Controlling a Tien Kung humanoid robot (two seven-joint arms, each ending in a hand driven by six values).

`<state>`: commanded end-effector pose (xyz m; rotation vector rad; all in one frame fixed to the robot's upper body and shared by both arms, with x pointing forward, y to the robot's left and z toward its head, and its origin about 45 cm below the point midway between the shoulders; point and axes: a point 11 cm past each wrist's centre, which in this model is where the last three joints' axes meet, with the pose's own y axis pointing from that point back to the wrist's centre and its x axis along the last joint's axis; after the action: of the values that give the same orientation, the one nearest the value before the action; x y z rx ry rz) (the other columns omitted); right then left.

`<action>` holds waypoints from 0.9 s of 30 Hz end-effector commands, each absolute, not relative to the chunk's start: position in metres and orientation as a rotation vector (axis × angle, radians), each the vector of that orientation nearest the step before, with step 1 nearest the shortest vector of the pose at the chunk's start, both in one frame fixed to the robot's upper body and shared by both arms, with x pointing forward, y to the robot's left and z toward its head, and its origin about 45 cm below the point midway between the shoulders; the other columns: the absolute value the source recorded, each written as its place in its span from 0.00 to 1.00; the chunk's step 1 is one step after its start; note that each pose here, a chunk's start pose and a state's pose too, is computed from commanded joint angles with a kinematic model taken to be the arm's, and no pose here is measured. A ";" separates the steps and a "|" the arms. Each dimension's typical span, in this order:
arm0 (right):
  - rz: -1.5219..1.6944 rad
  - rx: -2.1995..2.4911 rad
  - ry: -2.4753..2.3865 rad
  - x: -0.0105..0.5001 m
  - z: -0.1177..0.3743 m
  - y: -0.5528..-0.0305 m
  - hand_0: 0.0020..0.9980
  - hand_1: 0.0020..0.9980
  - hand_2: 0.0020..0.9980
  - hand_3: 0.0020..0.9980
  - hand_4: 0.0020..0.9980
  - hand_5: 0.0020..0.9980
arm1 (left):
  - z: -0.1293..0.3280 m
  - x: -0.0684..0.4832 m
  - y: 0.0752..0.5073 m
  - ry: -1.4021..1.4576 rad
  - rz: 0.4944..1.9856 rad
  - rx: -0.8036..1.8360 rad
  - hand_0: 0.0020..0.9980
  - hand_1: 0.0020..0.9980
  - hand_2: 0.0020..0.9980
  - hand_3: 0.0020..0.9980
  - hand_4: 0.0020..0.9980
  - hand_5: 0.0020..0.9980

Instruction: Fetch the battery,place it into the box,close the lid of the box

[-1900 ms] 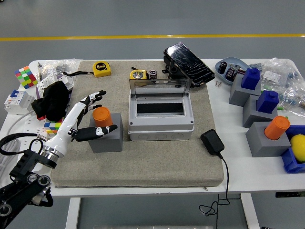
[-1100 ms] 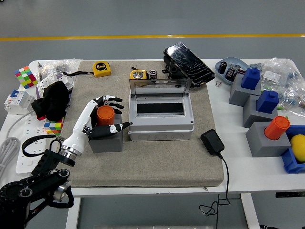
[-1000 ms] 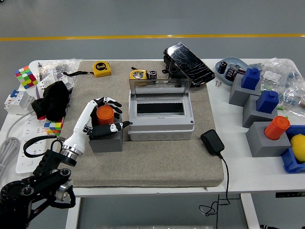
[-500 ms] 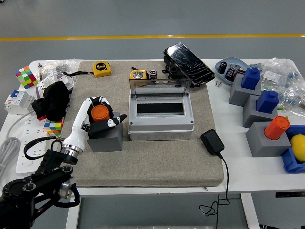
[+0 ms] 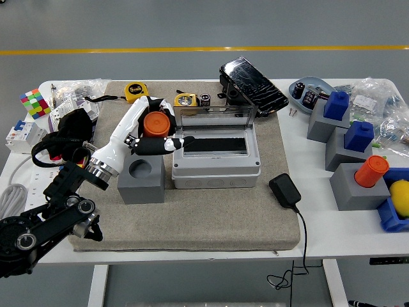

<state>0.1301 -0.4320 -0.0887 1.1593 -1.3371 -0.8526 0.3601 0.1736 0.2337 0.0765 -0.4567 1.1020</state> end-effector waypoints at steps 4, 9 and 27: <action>-0.855 1.157 -1.334 0.128 -0.089 -0.432 0.67 0.66 0.62 0.53 0.90 0.48 | 0.246 0.366 0.138 -0.572 1.031 0.181 0.02 0.00 0.10 0.14 1.00 0.00; -0.857 1.159 -1.336 0.128 -0.090 -0.431 0.67 0.66 0.62 0.53 0.90 0.48 | 0.232 0.371 0.104 -0.606 0.956 0.378 0.02 0.00 0.11 0.15 1.00 0.00; -0.850 1.150 -1.328 0.126 -0.089 -0.435 0.67 0.66 0.62 0.53 0.90 0.48 | 0.204 0.395 0.063 -0.668 0.900 0.697 0.06 0.04 0.15 0.21 1.00 0.00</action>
<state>0.1259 -0.4354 -0.0885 1.1498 -1.3279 -0.8498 0.3949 0.0631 0.2043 0.6969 -0.6679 0.9003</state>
